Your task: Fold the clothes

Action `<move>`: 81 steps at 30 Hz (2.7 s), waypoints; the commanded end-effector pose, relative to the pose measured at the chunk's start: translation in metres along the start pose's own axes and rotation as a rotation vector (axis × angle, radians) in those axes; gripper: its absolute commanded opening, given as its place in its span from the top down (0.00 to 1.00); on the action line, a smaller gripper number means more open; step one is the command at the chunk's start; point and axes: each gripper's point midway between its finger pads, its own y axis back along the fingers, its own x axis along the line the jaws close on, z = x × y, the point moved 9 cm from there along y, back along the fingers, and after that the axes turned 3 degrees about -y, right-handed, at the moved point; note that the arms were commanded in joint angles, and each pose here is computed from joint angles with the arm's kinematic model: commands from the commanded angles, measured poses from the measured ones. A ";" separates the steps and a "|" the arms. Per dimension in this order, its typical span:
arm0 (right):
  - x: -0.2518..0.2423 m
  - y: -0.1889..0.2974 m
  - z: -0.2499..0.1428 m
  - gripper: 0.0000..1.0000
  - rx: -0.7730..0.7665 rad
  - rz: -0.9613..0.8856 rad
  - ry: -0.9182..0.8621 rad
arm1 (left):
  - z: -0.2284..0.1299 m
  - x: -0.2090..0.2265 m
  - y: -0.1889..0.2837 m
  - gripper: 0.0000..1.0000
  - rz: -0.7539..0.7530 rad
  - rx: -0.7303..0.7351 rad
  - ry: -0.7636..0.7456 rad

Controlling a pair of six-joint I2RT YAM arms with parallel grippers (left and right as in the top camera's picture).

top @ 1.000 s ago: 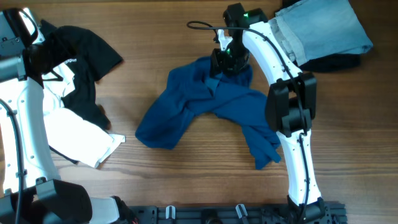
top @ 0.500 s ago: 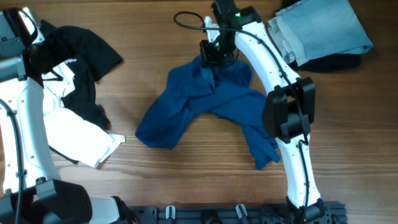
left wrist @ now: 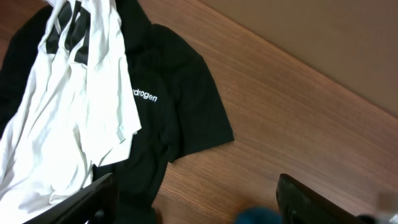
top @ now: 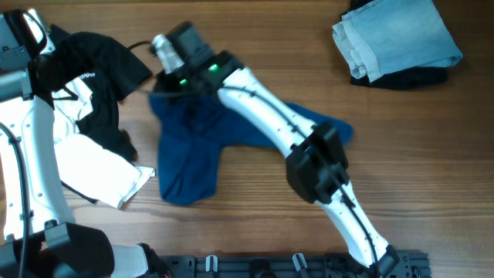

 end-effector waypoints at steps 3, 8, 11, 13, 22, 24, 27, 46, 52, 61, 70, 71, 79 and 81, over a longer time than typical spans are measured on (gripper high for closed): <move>0.034 0.010 0.008 0.40 -0.051 0.030 0.061 | 0.001 0.003 -0.003 0.18 0.017 0.000 0.006; 0.012 0.081 0.019 0.00 -0.030 -0.093 0.058 | 0.002 0.003 -0.001 0.18 0.013 -0.010 0.005; -0.009 0.169 0.020 0.00 -0.018 -0.232 -0.006 | -0.001 -0.007 0.009 0.18 -0.048 -0.006 -0.033; -0.022 0.230 0.012 0.00 -0.013 -0.311 -0.094 | -0.009 -0.023 0.022 0.18 -0.132 0.020 -0.129; -0.082 0.337 -0.042 0.00 0.129 -0.490 -0.419 | -0.086 -0.094 0.029 0.19 -0.239 0.385 -0.331; -0.092 0.331 -0.053 0.00 0.189 -0.527 -0.459 | -0.107 -0.107 0.026 0.19 -0.248 0.477 -0.378; -0.109 0.317 -0.068 0.00 0.258 -0.583 -0.502 | -0.138 -0.118 0.016 0.21 -0.249 0.588 -0.420; -0.171 0.323 -0.079 0.00 0.175 -0.636 -0.586 | -0.309 -0.134 -0.036 0.32 0.125 0.836 -0.488; -0.172 0.322 -0.078 0.00 0.170 -0.636 -0.581 | -0.321 -0.126 -0.058 0.33 0.283 0.825 -0.448; -0.172 0.322 -0.078 0.02 0.169 -0.636 -0.584 | -0.336 -0.123 -0.077 0.89 0.328 0.868 -0.455; -0.163 0.324 -0.091 0.07 0.248 -0.581 -0.656 | -0.277 -0.136 -0.054 0.96 0.278 0.793 -0.370; -0.160 0.323 -0.093 0.10 0.265 -0.548 -0.654 | -0.258 -0.138 -0.046 0.96 0.257 0.759 -0.336; -0.139 0.310 -0.113 0.17 0.397 -0.481 -0.704 | -0.145 -0.117 0.024 0.96 0.071 0.428 -0.173; -0.140 0.302 -0.121 0.17 0.433 -0.479 -0.724 | -0.134 -0.107 0.038 0.96 0.053 0.374 -0.156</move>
